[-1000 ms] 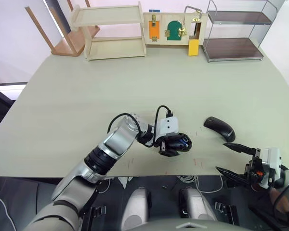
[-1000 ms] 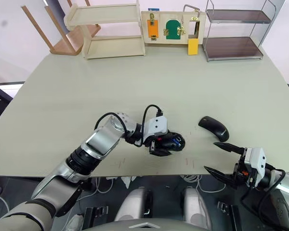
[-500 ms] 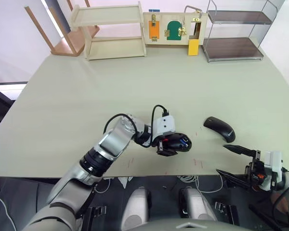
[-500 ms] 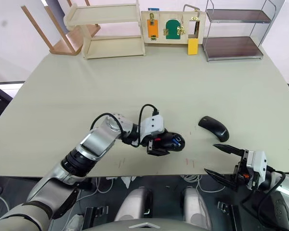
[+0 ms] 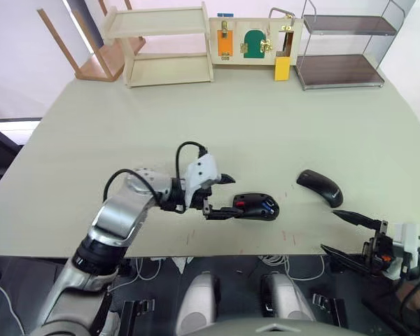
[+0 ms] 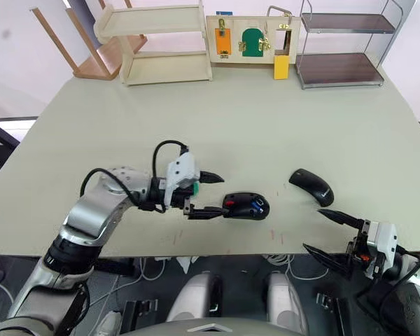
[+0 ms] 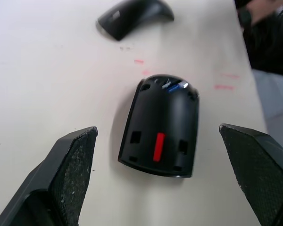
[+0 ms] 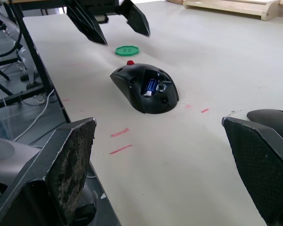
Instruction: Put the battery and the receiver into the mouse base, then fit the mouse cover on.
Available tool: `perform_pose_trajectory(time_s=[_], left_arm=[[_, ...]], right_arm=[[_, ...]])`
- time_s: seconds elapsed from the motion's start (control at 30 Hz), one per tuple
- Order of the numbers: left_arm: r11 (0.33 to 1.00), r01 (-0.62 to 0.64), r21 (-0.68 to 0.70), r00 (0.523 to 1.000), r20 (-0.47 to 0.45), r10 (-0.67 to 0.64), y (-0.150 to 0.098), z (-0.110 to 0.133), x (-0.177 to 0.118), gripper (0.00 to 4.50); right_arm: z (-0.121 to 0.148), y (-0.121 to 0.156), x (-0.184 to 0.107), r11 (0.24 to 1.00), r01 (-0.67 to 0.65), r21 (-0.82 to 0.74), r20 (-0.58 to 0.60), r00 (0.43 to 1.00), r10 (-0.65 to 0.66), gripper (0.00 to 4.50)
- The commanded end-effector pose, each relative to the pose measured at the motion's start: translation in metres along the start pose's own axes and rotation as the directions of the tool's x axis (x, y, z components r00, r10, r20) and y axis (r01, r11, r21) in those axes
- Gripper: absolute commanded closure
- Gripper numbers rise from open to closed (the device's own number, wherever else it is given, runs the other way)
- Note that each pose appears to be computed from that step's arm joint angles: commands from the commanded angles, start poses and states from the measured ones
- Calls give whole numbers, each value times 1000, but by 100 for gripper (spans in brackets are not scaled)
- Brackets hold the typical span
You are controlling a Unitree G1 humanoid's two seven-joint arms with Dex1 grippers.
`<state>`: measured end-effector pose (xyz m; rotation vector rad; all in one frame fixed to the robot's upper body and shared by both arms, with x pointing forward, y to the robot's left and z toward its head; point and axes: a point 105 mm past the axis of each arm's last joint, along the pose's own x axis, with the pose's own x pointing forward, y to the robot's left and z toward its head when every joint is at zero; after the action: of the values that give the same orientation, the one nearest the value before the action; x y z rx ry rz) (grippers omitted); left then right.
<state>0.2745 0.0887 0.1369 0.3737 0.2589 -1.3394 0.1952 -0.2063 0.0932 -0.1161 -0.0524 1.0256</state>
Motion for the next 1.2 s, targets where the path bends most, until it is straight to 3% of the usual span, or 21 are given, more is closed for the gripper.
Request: perform_pose_trajectory(time_s=[0.03, 0.33, 0.7, 0.93, 1.2], left_arm=[[999, -16, 45, 996, 87, 12, -10, 15, -14, 8], [996, -84, 43, 985, 152, 77, -16, 1, -42, 8], [999, -50, 19, 982, 182, 46, -31, -8, -61, 8], [1000, -24, 9, 982, 189, 22, -32, -6, -69, 8], [1000, -10, 7, 979, 206, 8, -30, -11, -76, 8]], right_arm=[[12, -15, -7, 999, 37, -26, 14, 999, -37, 0], [18, -49, -6, 992, 125, -8, -69, 990, -125, 0], [4, -89, -6, 968, 247, -54, -274, 928, -252, 0], [-4, -103, -7, 963, 270, -20, -372, 892, -258, 0], [-2, -100, 0, 967, 256, 13, -386, 893, -231, 0]])
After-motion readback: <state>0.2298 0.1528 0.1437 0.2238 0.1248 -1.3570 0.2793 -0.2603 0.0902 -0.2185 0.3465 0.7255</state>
